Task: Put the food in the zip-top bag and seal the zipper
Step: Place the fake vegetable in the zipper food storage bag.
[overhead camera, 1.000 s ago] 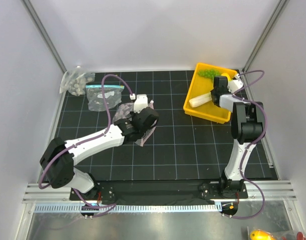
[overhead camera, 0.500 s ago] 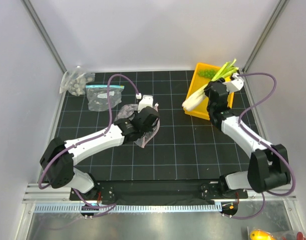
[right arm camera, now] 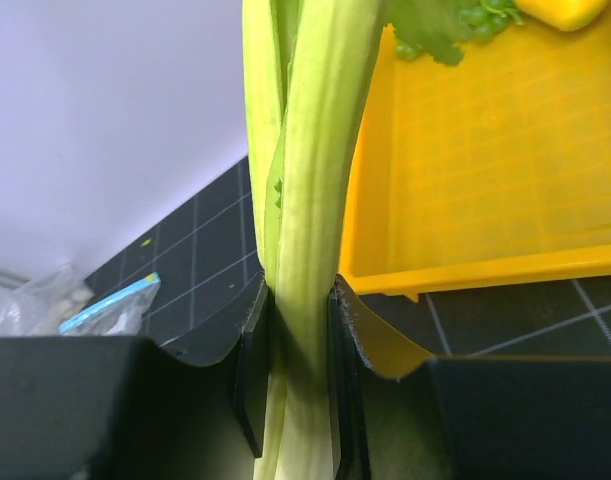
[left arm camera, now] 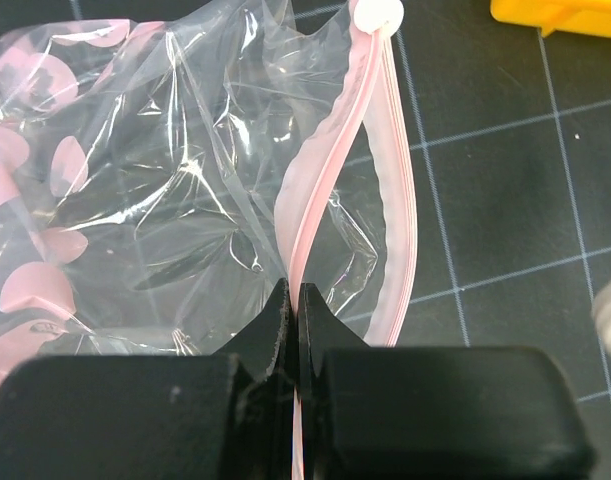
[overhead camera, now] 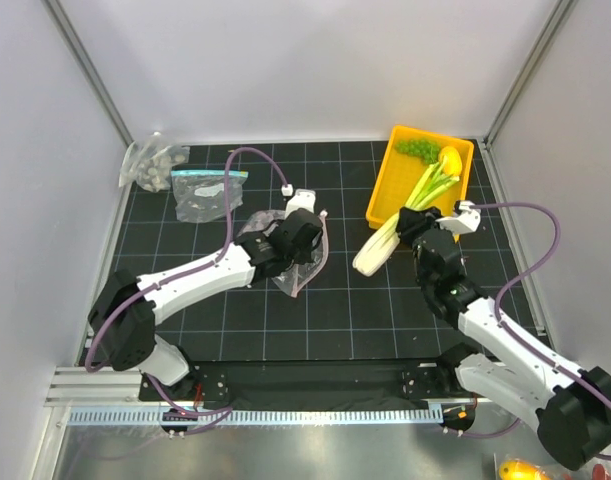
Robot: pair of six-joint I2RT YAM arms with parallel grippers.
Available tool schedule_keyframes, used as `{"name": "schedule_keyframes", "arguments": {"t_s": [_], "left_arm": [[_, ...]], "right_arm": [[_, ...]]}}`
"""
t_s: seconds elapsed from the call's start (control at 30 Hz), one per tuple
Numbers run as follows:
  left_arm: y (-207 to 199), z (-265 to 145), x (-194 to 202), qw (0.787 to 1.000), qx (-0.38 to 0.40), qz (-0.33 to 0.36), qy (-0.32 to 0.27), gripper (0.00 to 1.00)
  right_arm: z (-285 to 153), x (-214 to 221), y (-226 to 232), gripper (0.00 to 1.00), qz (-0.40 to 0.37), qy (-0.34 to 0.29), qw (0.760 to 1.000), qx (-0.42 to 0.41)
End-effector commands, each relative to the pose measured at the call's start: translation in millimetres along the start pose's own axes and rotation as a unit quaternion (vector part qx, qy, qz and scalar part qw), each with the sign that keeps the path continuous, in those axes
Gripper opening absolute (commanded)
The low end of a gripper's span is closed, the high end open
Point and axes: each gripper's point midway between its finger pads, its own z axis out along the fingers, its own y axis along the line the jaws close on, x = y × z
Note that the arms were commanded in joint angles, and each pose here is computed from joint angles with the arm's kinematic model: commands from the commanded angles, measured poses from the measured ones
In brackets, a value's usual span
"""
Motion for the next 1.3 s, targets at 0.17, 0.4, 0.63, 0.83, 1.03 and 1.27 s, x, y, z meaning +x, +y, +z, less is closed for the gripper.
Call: {"name": "schedule_keyframes", "arguments": {"t_s": [0.17, 0.4, 0.63, 0.83, 1.03, 1.27], "left_arm": [[-19.8, -1.1, -2.9, 0.999, 0.035, -0.007, 0.019, 0.0], [-37.8, -19.4, -0.9, 0.994, 0.103, -0.036, 0.028, 0.0], [-69.2, -39.0, 3.5, 0.977, 0.199, -0.051, 0.054, 0.0], [-100.2, -65.5, 3.9, 0.949, 0.295, -0.065, 0.085, 0.0], [-108.4, -101.4, -11.7, 0.931, 0.353, -0.066, 0.072, 0.0], [-124.6, -136.4, -35.7, 0.905, 0.407, -0.1, 0.075, 0.0]], "right_arm": [[-21.3, -29.1, 53.4, 0.05, 0.04, -0.034, 0.994, -0.101], [-23.2, -13.5, 67.8, 0.03, 0.032, -0.019, 0.991, -0.127], [-47.1, -11.9, 96.5, 0.02, 0.017, -0.03, 0.982, -0.186], [-58.3, -11.9, 117.6, 0.02, 0.008, -0.045, 0.972, -0.232], [-76.7, -25.8, 128.9, 0.02, -0.024, -0.091, 0.953, -0.286], [-102.1, -38.0, 139.2, 0.01, -0.057, -0.13, 0.921, -0.363]]}}
